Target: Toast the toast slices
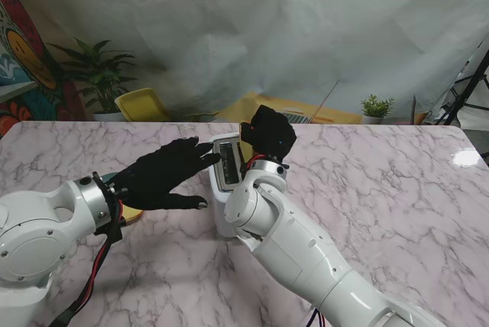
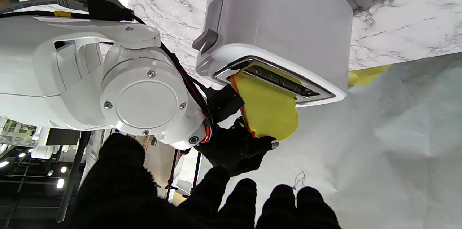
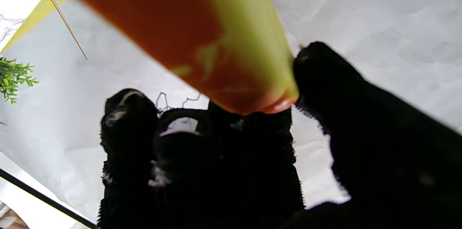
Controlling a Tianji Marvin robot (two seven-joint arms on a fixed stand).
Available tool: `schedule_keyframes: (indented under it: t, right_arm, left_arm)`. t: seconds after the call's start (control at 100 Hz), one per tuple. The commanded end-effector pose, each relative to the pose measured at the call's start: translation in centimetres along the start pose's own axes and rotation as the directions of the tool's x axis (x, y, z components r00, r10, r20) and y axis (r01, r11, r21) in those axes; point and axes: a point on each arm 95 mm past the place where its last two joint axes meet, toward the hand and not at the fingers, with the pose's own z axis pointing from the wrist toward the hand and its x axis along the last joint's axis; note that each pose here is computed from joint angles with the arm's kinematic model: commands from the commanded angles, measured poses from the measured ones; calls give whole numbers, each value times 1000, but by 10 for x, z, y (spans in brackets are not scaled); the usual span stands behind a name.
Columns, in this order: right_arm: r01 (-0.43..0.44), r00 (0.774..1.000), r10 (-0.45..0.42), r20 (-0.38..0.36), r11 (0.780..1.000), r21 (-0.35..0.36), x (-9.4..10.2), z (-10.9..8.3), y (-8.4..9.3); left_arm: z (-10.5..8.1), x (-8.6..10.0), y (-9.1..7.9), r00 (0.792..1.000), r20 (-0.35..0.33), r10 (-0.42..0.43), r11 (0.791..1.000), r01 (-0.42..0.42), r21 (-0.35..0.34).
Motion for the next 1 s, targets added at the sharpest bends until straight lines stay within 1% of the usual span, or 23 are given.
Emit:
schedule_keyframes:
  t: [0.0,0.21,0.5,0.68,0.82,0.99]
  right_arm:
    - [-11,1000,11,1,1000,17,4,-4,-5]
    - [-10,1000,9,10,998,63,4,-11,-14]
    - [-6,1000,6,3,993,114,-2,-23,-19]
    - [-11,1000,8,24,989,147,-5,-29,-23]
    - [-2,999,-5,38,986,167,-9,-31,-23]
    - [6,998,-17,61,984,179,-12,-32,-18]
  left_arm:
    - [-1,0,3,1000,-1,-1,1000,1,-16]
    - [-4,0,3,1000,4,2,1000,-2,-14]
    - [-3,0,3,1000,4,2,1000,-2,-9]
    - [-2,0,3,1000,2,5,1000,-5,-6]
    - [-2,0,3,1000,1,7,1000,-7,-2]
    - [-1,1,3,1000,1,9,1000,-9,-1]
